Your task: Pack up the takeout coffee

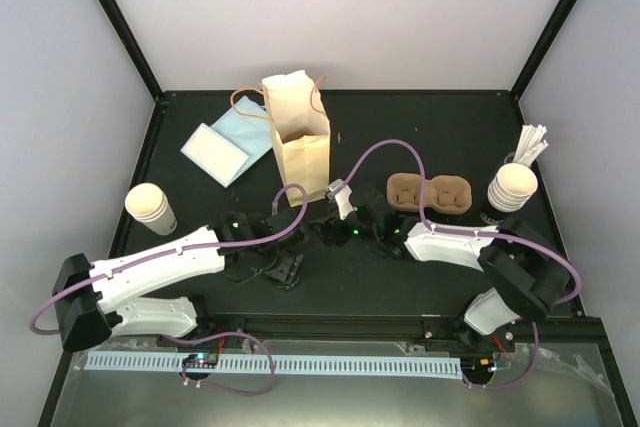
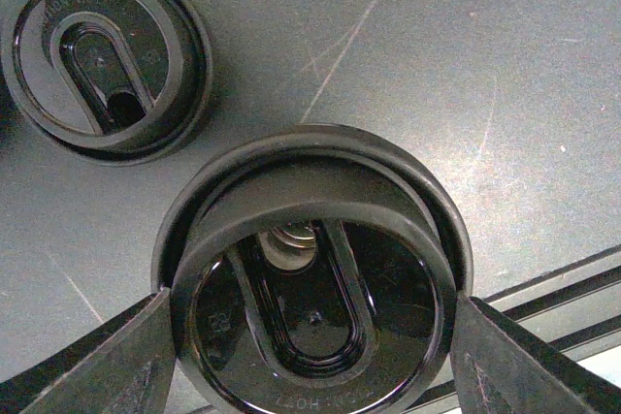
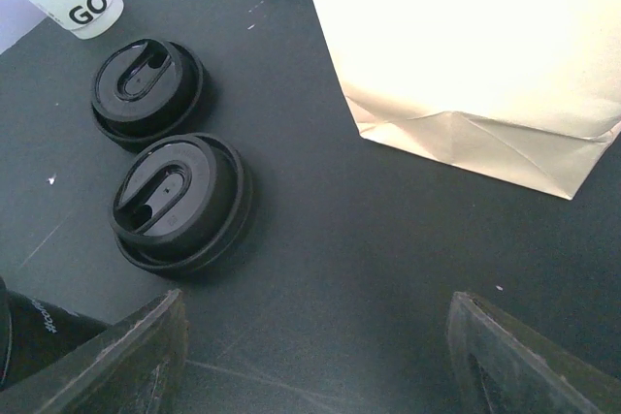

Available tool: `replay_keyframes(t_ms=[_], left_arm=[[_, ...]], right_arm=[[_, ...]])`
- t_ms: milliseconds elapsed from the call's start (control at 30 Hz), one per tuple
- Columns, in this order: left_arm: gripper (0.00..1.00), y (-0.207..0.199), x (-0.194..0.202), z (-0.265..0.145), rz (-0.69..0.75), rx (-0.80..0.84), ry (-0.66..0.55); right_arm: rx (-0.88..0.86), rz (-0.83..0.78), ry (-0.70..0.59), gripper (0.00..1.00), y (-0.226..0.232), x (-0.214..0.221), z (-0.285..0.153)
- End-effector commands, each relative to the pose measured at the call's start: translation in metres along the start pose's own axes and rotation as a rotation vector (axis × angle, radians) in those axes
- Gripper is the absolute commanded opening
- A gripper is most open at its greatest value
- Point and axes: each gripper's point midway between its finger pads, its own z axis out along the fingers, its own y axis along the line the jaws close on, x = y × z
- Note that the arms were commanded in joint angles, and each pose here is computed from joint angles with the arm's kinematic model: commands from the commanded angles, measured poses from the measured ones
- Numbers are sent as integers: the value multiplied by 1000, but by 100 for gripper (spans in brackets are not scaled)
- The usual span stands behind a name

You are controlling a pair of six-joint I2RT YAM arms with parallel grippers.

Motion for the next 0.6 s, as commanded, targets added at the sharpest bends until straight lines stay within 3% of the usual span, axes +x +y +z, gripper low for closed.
replay_keyframes(t_ms=[0,200,567], left_arm=[[72,1,17,17,12,1,63],[72,0,19,20,15,20,58],[72,1,26,24,25,27,81]], right_arm=[[-27,-15,-29,76,7,-13,1],[-87,3,-13,76,17,-6,-6],[-326,64,140,72,73,19,-21]])
